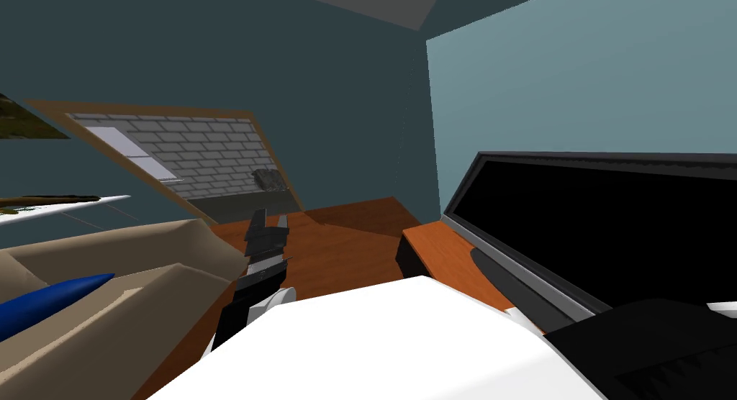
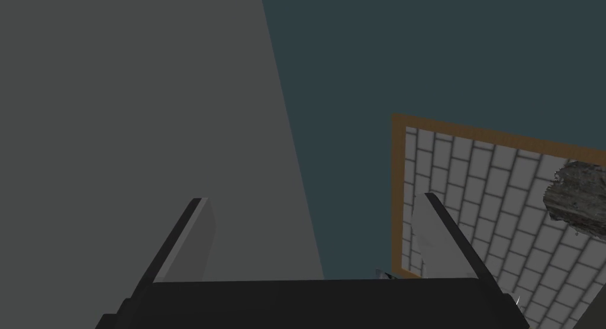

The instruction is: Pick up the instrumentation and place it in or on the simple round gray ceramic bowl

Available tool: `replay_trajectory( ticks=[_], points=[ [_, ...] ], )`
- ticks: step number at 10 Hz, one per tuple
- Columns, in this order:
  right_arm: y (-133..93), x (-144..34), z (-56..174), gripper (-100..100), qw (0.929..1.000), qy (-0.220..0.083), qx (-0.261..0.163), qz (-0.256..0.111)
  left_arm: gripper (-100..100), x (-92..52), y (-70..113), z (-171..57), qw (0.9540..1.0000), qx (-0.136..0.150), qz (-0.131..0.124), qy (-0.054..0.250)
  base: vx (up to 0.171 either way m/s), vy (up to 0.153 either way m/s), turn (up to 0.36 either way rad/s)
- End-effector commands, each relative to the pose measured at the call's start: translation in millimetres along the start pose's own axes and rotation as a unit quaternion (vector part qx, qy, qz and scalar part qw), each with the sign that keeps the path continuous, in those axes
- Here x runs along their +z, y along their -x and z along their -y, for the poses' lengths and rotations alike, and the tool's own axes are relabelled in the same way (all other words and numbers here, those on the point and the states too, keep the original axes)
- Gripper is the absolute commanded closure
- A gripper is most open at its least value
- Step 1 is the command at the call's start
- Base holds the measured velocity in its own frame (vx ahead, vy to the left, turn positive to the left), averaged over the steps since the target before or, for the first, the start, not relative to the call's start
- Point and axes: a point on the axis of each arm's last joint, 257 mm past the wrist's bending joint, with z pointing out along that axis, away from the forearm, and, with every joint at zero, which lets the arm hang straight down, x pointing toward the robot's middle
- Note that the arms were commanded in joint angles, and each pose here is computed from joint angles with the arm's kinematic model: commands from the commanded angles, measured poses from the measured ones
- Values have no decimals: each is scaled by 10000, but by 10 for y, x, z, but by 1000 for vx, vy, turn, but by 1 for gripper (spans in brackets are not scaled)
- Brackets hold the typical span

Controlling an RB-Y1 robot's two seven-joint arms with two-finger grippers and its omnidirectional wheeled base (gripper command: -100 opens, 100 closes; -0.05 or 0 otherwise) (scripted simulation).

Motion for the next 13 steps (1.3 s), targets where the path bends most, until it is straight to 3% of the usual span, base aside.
replay_trajectory(
  ticks=[1,2,6,7,8,10,11,13],
  points=[
    [0,0,0,100,10000,0,0,0,0,0,0,0,10000,0,0,0,-109,12,-16],
    [-13,2,-9,-100,10000,13,16,-13,0,-1,1,-1,10000,1,0,1,-23,2,-11],
    [-19,3,-10,-100,10000,13,16,-18,0,-1,1,0,10000,2,0,1,-4,0,-1],
    [-19,3,-10,0,10000,13,16,-18,0,-1,1,0,10000,2,0,1,0,0,0],
    [-66,144,-242,-100,9994,282,138,115,0,-1,1,0,10000,2,0,1,-13,-8,363],
    [-383,122,-229,-100,9993,263,260,-88,0,-1,1,0,10000,2,0,1,-7,-19,167],
    [-304,253,-457,-100,9979,516,357,140,0,-1,1,-1,10000,2,0,2,-14,-12,345],
    [-679,210,-440,-100,9975,477,515,-85,0,-1,1,0,10000,2,0,1,-9,-17,157]
  ],
)
